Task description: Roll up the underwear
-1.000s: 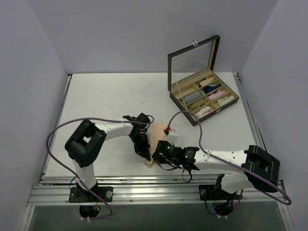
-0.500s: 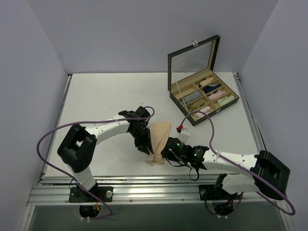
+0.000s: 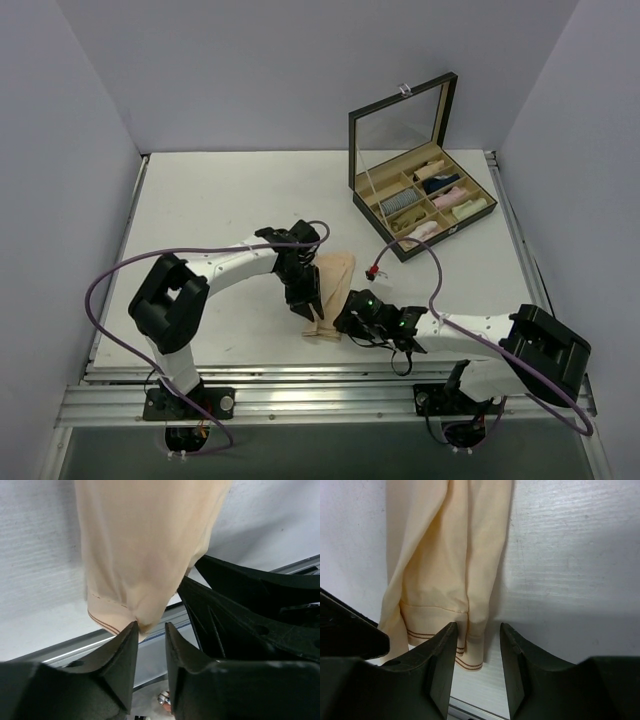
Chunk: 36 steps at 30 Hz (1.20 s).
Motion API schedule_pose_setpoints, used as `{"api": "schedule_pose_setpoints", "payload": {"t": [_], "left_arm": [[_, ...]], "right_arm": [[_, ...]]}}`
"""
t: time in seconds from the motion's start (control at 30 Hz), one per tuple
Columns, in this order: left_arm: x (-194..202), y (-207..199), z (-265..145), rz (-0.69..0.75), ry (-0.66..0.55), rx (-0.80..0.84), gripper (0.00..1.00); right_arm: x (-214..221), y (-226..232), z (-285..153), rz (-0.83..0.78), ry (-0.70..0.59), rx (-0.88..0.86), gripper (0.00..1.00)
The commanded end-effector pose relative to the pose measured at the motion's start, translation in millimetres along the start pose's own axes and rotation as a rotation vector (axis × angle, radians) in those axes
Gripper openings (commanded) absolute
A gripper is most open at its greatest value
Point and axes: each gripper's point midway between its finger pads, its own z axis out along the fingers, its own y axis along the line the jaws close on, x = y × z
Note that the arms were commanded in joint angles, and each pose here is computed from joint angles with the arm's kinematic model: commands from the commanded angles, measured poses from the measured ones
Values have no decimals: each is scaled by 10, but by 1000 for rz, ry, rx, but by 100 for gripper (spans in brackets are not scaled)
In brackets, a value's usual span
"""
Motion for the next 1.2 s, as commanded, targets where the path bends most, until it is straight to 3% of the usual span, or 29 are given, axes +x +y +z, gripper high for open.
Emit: {"api": "schedule_pose_setpoints", "payload": {"t": [0.0,0.1,0.13,0.2,0.6,0.93,1.17], "left_arm": [[-77,-99,17,37,-10,2,34],[-101,-162,61,47,-3,12,19],[-114,-197,67,48,-5,21,9],[-117,-229,69,53,-7,26,2],[-175,-479,256,-43,-20,199,2],[-93,-180,477,-58,27,104,2],[-137,-227,467,-56,27,101,2]], "right_arm": [[7,-36,68,14,-5,-4,35],[27,-15,108,12,2,-16,33],[37,-16,122,12,6,-16,32],[36,17,132,15,5,-32,31],[71,-1,114,18,6,-61,25],[12,161,-85,39,-29,-215,48],[110,252,-18,22,12,-256,50]]}}
